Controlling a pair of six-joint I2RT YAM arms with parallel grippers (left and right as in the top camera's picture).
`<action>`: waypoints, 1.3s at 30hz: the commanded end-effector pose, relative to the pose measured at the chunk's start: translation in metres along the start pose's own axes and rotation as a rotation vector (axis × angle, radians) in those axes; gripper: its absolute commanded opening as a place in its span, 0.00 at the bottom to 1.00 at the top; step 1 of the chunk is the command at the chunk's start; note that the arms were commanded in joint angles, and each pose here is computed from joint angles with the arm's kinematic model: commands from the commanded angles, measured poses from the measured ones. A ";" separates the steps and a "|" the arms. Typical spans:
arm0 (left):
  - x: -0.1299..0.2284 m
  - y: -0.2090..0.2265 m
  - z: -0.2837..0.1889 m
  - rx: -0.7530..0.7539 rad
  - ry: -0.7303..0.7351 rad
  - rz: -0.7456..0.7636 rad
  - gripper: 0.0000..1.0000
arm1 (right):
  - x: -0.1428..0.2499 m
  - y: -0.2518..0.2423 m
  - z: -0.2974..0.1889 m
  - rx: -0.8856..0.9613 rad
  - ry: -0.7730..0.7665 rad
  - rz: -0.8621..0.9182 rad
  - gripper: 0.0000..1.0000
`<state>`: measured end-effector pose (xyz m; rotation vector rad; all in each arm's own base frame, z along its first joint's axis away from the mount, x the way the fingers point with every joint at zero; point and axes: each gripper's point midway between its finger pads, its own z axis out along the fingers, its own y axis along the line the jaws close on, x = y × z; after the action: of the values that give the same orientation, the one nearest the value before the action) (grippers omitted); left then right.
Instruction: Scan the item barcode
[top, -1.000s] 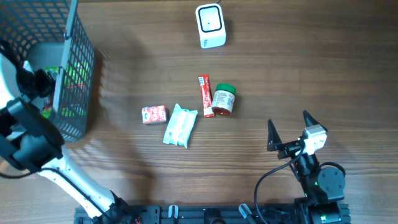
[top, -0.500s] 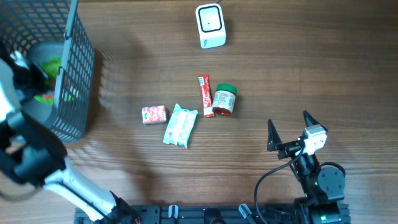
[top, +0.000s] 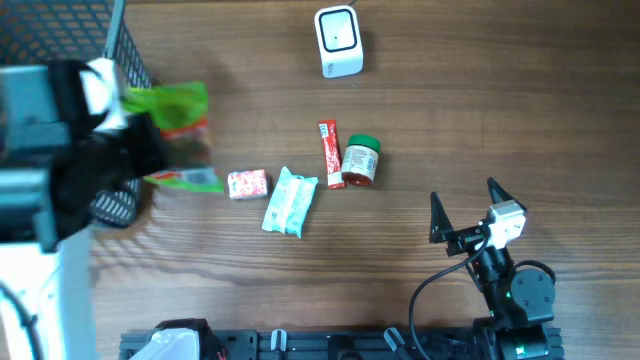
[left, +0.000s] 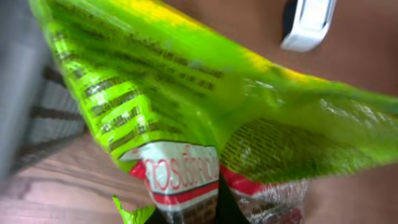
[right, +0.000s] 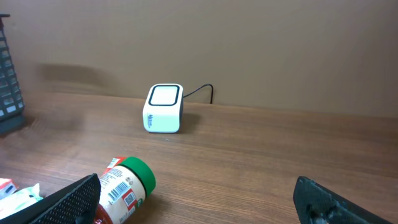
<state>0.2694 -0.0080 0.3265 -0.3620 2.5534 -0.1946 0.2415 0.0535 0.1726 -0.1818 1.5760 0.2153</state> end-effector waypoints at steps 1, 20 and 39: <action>0.041 0.007 0.061 -0.152 0.134 -0.023 0.04 | -0.002 0.001 0.000 -0.009 -0.009 0.004 1.00; 0.137 0.039 0.284 -0.284 0.358 -0.017 0.04 | -0.002 0.001 0.000 -0.009 -0.009 0.004 1.00; -0.014 -0.035 0.192 -0.024 -0.078 0.123 1.00 | -0.002 0.001 0.000 -0.009 -0.009 0.003 1.00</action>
<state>0.3695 -0.0504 0.1153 -0.2272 2.6689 -0.0703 0.2415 0.0535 0.1730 -0.1817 1.5741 0.2152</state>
